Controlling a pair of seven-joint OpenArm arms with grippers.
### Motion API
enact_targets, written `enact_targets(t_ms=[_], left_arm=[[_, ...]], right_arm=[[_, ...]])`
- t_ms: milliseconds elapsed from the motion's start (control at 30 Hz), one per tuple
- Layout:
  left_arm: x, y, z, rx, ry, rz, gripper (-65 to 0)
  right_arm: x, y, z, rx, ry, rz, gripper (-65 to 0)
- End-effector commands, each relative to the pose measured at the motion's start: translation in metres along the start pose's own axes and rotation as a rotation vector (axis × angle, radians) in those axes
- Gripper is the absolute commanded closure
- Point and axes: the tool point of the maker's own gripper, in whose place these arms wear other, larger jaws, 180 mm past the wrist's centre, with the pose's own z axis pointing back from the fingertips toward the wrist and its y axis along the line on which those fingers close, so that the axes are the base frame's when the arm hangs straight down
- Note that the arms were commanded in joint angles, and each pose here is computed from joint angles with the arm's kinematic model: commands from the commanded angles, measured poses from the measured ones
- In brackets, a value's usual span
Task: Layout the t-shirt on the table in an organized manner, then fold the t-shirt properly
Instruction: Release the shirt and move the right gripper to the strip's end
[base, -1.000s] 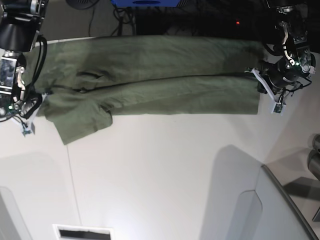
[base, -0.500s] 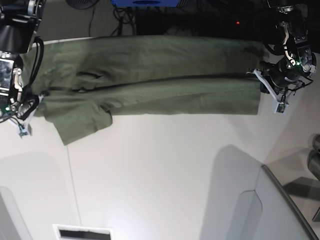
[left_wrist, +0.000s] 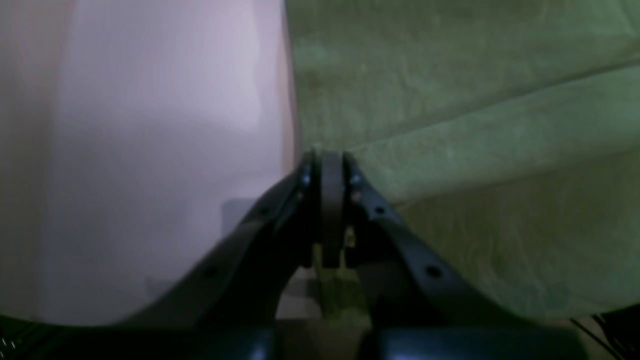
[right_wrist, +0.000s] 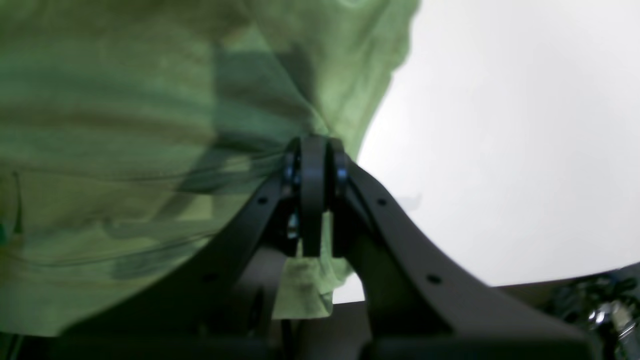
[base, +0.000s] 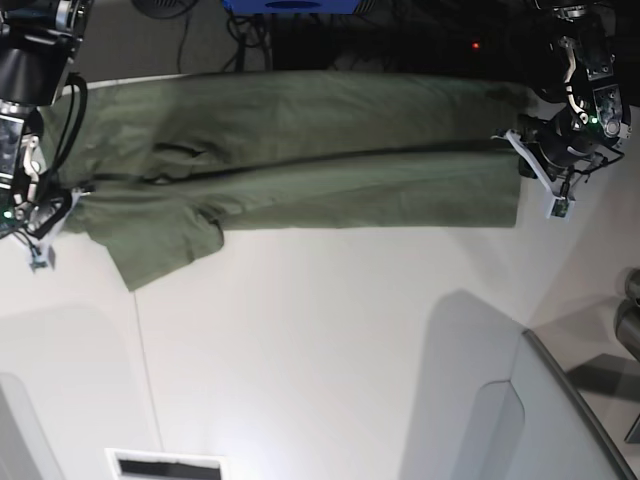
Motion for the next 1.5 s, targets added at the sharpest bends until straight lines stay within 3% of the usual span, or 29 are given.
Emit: enact_targets(t_ms=[0,467,533,667,833,933,1100,1200,1333,1467], left_arm=[[0.012,0.009,0.004,0.024,-0.037,-0.002,0.0],[-0.003,0.006,-0.005,0.005,0.008,0.018,0.0],[-0.002,0.008,-0.004,0.009,0.004,0.021,0.0],[0.0,0.009,-0.003,0.013,-0.003,0.023,0.0],[0.001,0.011,-0.002,0.016,-0.004,0.019,-40.2],[0.001,0.014,-0.001,0.021,-0.009,0.028,-58.4],[0.007,0.062,0.016,0.121,-0.067,0.156,-59.9],[0.009,0.083,0.027,0.143,-0.115,0.238,-59.9],[-0.003,0.074,0.035,0.054,-0.113,0.17,-59.2],[-0.02,0.059,0.037,-0.011,-0.082,0.105,-54.6]], right_arm=[[0.009,-0.015,0.006,-0.036,-0.022,-0.007,0.0],[0.001,-0.012,0.004,-0.029,-0.007,-0.013,-0.9],[0.002,-0.012,0.004,-0.03,-0.009,-0.013,-5.9],[0.003,-0.013,0.005,-0.032,-0.014,-0.014,-21.8],[-0.001,-0.03,0.009,-0.048,-0.027,-0.085,-45.8],[0.004,-0.048,0.024,-0.089,-0.075,-0.129,-51.9],[0.019,-0.063,0.052,-0.153,-0.169,-0.119,-51.8],[0.047,-0.05,0.059,-0.141,-0.221,-0.056,-51.9],[0.098,-0.007,0.049,-0.011,-0.272,0.083,-51.8],[0.126,0.009,0.029,0.102,-0.26,0.089,-51.8]])
